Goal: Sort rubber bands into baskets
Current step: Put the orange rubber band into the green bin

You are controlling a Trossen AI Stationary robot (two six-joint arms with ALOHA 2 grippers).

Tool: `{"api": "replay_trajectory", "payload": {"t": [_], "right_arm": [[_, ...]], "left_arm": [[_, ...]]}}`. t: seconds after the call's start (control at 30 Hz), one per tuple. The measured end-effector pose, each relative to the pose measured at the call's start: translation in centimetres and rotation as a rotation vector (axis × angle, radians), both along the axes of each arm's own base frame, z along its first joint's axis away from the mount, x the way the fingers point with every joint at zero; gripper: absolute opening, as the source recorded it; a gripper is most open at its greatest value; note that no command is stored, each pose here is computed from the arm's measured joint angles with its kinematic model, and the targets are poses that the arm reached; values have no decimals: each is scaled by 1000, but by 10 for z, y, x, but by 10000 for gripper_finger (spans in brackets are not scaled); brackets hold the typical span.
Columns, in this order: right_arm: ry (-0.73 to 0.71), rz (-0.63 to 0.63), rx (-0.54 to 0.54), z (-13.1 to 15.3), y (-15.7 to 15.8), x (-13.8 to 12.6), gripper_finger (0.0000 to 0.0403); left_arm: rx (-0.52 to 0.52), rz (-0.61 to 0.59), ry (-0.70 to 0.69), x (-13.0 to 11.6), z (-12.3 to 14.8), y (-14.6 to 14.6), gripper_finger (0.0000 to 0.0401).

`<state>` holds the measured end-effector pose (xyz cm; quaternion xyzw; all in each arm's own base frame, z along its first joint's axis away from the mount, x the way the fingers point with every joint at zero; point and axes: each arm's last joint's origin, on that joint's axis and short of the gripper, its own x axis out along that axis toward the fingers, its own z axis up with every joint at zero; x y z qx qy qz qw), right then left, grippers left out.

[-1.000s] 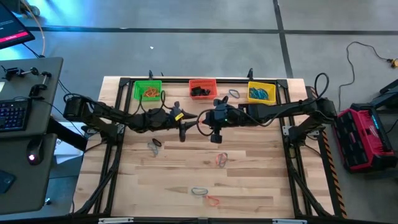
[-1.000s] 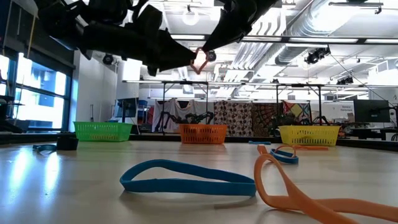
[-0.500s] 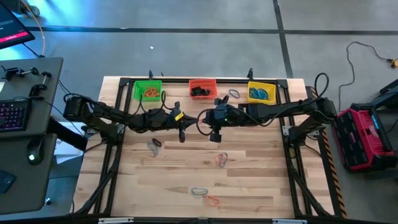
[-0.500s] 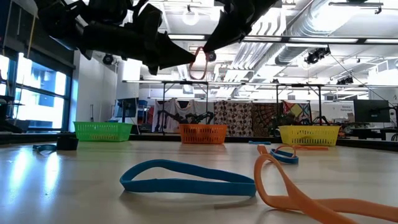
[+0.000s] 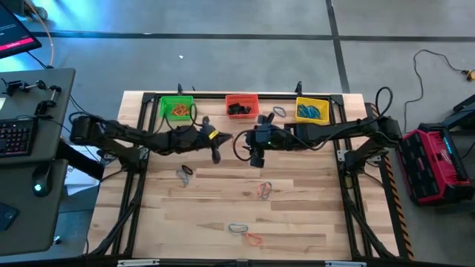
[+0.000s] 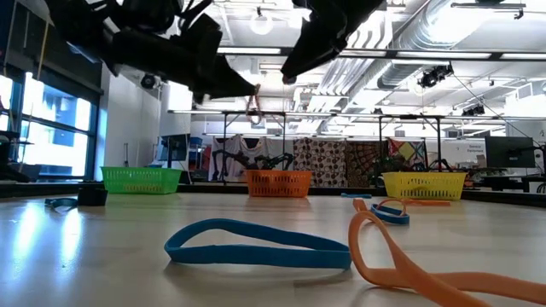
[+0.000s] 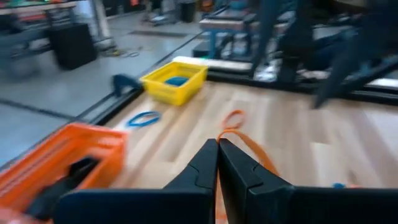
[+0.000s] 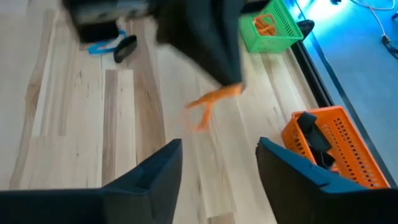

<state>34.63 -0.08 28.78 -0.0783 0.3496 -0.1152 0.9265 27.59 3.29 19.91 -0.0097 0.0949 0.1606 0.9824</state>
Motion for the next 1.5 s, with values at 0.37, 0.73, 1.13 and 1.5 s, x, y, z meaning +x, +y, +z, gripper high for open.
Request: {"api": "replay_trajectory", "payload": {"t": [0.37, 0.73, 1.13, 1.5], "right_arm": [[70, -74, -63, -4, -5, -5, 201], [75, -83, -69, -4, -10, -6, 201], [84, -80, -76, -5, -10, -6, 201], [82, -83, -69, -5, -10, -6, 201]], "left_arm": [[-121, 405, 345, -59, 17, 54, 0], [-241, 778, 594, -110, 18, 123, 0], [-318, 911, 812, -134, -19, 167, 0], [-320, 866, 869, -124, -37, 173, 53]]}}
